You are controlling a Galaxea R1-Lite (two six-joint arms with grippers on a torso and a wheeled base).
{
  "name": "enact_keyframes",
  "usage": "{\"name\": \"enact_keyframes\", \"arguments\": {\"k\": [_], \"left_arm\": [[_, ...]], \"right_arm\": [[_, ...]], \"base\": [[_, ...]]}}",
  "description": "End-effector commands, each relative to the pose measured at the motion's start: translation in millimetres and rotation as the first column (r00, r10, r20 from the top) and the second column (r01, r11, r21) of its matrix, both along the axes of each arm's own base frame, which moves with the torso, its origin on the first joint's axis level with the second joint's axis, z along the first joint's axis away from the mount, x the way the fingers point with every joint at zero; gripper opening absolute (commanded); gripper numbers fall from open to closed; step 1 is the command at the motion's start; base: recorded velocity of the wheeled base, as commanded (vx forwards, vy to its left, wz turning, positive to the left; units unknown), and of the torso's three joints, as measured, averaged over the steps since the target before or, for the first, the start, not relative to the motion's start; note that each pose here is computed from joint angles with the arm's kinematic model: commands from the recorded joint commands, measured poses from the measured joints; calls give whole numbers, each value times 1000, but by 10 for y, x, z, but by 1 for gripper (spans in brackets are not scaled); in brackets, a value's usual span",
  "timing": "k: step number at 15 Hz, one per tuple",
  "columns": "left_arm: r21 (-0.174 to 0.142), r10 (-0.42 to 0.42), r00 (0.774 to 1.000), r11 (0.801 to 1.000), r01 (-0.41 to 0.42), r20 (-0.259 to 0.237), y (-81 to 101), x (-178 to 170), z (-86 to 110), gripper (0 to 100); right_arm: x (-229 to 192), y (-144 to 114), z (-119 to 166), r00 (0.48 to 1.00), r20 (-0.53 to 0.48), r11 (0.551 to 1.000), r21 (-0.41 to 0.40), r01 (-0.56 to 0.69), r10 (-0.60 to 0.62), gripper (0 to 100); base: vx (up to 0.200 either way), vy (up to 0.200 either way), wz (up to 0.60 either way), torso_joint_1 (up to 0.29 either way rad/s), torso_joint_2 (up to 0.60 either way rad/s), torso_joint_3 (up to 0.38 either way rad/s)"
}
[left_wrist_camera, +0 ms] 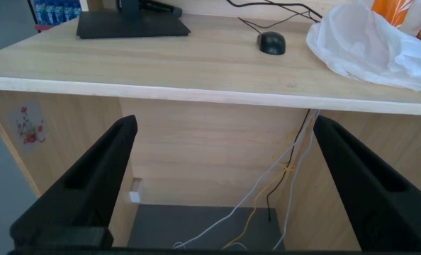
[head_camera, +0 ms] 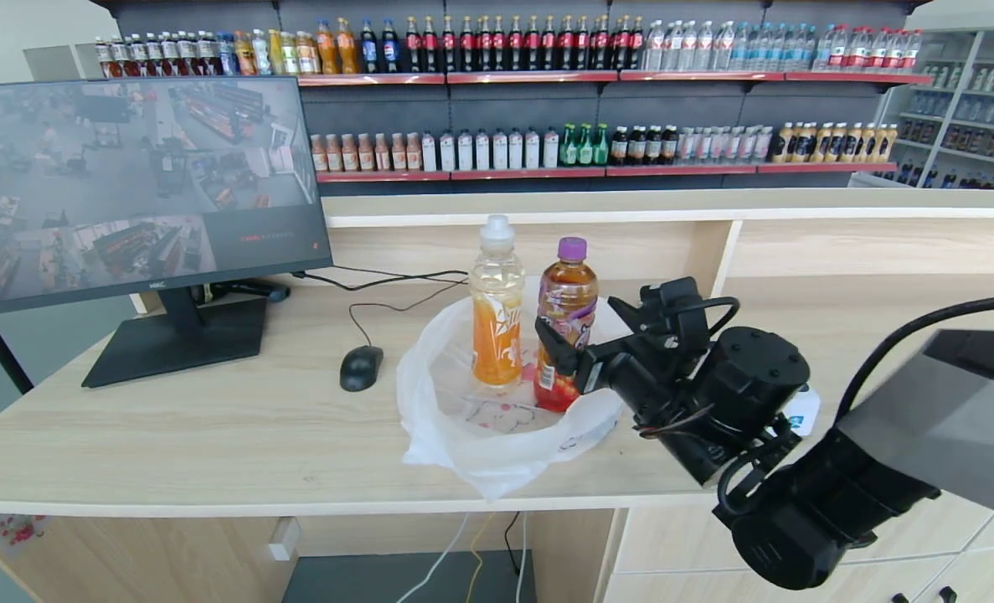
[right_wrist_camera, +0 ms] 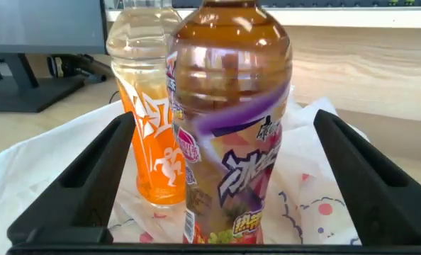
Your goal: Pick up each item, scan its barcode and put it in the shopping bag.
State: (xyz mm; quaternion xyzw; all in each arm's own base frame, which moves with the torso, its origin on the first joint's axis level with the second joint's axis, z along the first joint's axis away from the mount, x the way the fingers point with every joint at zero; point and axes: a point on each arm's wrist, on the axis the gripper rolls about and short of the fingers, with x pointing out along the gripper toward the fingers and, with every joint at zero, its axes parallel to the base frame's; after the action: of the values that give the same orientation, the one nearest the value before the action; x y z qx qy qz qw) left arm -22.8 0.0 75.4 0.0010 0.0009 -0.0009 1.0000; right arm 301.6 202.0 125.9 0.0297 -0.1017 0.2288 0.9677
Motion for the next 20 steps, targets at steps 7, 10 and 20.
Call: {"name": "enact_keyframes", "arguments": {"k": [7, 10, 20], "left_arm": [[3, 0, 1000, 1000, 0, 2, 0, -1, 3, 100], [1, 0, 1000, 1000, 0, 0, 0, 0, -1, 100], [1, 0, 1000, 1000, 0, 0, 0, 0, -1, 100]], "right_arm": [[-1993, -1406, 546, 988, 146, 999, 33, 43, -47, 100], [-2287, -1601, 533, 991, 125, 998, 14, 54, -55, 100], [-3122, -2118, -377, 992, -114, 970, -244, 25, -54, 100]], "base": [[0, 0, 0, 0, 0, 0], [0, 0, 0, 0, 0, 0], [0, 0, 0, 0, 0, 0]]}}
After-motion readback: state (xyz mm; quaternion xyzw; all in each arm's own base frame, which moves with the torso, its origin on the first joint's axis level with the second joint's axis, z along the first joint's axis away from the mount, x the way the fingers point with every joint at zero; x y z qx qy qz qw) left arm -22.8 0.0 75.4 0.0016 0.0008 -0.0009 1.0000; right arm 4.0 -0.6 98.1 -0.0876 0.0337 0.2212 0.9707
